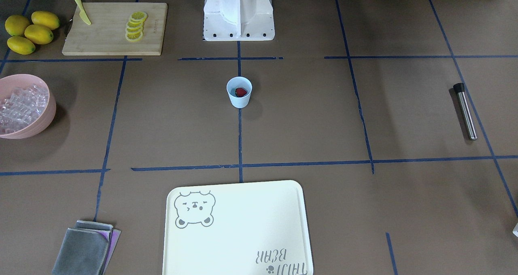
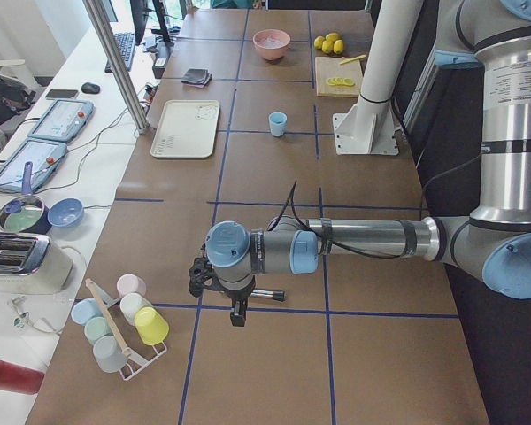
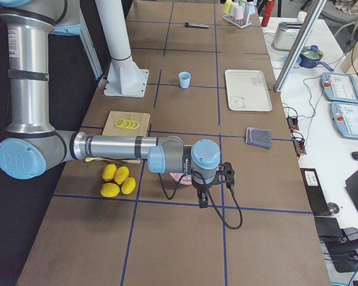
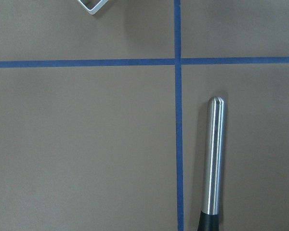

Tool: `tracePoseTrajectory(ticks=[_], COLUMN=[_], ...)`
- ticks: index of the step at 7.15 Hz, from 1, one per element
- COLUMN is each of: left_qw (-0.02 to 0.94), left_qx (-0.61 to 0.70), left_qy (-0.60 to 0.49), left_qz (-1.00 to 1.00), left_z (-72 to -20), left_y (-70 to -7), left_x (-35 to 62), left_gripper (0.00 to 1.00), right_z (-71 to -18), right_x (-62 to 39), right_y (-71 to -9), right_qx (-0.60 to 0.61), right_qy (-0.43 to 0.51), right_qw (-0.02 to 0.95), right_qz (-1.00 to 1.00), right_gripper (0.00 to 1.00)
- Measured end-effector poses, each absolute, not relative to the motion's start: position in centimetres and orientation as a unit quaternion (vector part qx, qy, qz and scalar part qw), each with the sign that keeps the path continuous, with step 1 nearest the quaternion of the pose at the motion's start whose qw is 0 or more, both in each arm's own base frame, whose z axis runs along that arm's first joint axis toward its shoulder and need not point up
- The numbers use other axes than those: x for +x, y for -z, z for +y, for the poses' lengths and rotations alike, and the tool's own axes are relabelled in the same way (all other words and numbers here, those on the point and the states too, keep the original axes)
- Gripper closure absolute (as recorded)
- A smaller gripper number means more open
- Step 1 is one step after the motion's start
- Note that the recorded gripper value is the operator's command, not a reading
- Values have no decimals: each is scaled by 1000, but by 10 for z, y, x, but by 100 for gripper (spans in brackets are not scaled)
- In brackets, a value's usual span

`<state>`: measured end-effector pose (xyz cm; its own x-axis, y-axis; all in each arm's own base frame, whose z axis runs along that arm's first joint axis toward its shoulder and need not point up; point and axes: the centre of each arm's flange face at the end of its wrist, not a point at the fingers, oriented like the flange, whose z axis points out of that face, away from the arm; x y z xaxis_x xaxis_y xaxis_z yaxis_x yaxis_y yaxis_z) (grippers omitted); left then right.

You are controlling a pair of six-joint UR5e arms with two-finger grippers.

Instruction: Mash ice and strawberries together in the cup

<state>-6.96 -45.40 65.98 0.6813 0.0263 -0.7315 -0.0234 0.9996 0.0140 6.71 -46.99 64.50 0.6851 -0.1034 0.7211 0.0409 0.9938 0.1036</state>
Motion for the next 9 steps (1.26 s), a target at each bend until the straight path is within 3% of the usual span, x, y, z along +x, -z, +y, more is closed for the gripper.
tracePoseTrajectory(ticks=[9], left_qw=[917], left_qx=[3], left_qy=[-13], left_qz=[399], left_z=[-456], left_y=[-658], left_x=[-70], left_gripper=[0], right_z=[-474], right_x=[67], right_y=[-640], right_qx=[45], right_qy=[42], right_qw=[917], right_qz=[-395], right_gripper=[1])
